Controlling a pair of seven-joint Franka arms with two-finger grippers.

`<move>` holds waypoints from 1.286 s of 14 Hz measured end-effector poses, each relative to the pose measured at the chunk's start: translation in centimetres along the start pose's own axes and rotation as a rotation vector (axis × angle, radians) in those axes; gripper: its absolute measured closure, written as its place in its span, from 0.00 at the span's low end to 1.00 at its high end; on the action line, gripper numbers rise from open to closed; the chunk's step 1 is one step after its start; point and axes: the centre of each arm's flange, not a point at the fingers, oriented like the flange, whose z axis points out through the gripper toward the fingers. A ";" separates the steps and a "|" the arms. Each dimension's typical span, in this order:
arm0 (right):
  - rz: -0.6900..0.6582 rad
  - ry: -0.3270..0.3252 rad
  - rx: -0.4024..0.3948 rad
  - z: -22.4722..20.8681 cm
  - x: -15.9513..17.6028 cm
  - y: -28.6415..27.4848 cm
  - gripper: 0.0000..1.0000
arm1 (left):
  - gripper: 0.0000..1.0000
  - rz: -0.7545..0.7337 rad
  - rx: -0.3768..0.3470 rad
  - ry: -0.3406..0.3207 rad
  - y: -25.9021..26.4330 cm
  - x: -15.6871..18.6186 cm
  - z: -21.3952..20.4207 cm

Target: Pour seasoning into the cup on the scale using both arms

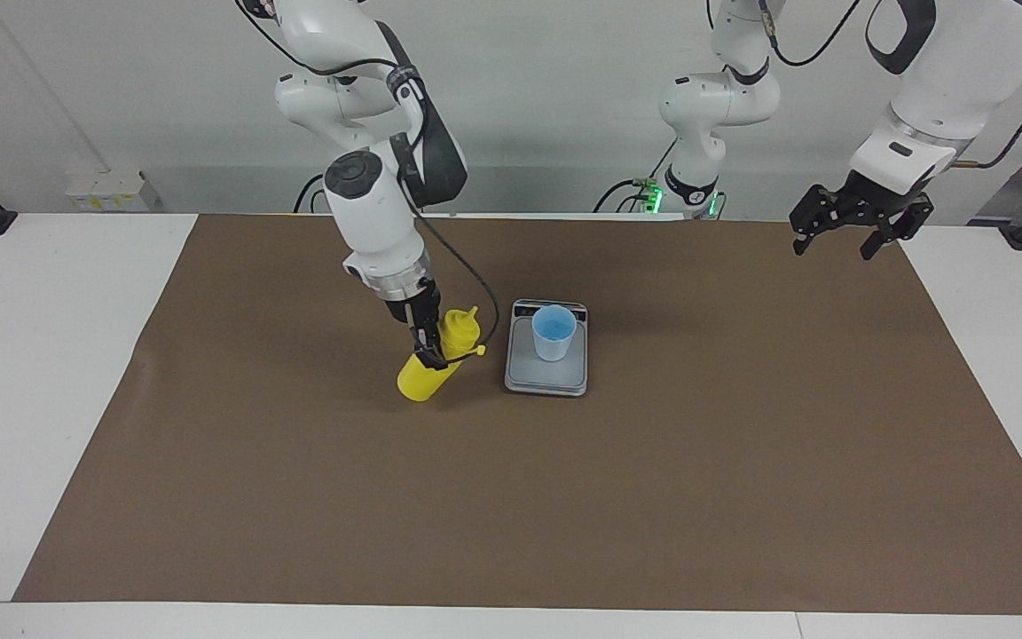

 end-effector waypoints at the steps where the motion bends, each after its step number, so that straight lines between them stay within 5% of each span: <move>1: -0.038 0.052 0.022 -0.3 -1.4 -0.3 0.50 | 0.00 0.000 0.000 0.000 0.0 0.0 0.0; 9: -0.220 0.358 0.094 -0.6 -8.3 0.6 0.50 | 0.00 0.000 0.000 -0.001 0.0 0.0 0.0; 13: -0.315 0.482 0.065 1.4 -10.3 1.8 0.50 | 0.00 0.001 0.000 -0.002 0.0 0.0 0.1; 16: -0.444 0.653 -0.018 5.3 -14.4 4.0 0.50 | 0.00 0.002 0.000 -0.002 0.1 0.0 0.1; 18: -0.469 0.699 -0.040 6.7 -17.0 4.6 0.50 | 0.00 0.002 0.000 -0.003 0.1 0.0 0.1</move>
